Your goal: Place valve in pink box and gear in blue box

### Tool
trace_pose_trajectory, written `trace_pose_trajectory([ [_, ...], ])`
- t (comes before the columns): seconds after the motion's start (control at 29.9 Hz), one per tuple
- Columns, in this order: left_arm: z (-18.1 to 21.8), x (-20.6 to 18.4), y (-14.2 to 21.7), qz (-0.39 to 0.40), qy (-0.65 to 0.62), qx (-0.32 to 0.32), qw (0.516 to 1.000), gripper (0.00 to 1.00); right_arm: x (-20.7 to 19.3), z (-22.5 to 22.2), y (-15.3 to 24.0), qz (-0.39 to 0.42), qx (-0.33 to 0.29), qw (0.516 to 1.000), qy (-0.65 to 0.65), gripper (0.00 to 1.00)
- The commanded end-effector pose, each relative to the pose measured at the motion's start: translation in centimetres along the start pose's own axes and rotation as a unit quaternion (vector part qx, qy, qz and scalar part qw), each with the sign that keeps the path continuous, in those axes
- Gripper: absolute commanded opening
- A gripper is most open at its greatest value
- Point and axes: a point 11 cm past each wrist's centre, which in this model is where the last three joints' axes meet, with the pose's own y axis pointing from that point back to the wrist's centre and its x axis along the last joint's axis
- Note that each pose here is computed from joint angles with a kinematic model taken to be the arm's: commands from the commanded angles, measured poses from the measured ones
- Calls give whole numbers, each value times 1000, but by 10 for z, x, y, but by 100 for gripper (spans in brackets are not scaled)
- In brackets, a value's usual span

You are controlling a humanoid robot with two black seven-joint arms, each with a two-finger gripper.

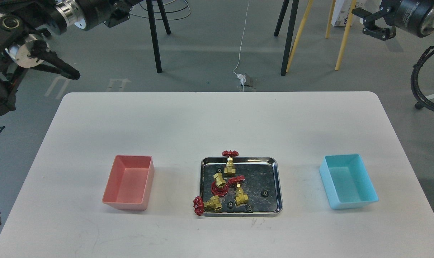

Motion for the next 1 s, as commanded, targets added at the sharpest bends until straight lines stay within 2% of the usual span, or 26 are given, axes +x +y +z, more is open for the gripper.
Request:
trace_pose_trajectory([
  [0.0,13,3,7,-20,-1,-34,999,100,-1,1,-1,-1,-1,1000,0,100],
  [0.1,18,9,10,-7,2,-65,998,100,-1,1,-1,-1,-1,1000,0,100],
  [0.27,6,25,13,42,30,-70,996,100,0,-2,0,-1,1,1000,2,100],
  [0.4,4,31,18,41,35,-92,994,100,-2,-6,1,-3,9,1000,3,100],
  [0.53,-26,58,30,94,53,-98,989,100,-1,-9,1,0,14,1000,3,100],
  [0.64,-32,36,17,51,81,-131,987,100,0,-11,2,2,15,1000,12,100],
  [0.77,-45,2,10,-2,52,-108,993,100,-1,-22,2,1,21,999,42,100],
  [0.84,-41,-15,7,-21,-10,-98,995,100,-2,-26,2,1,22,998,51,100],
  [0.97,-58,-62,6,-42,-156,-77,984,100,-1,-35,2,7,26,998,55,100],
])
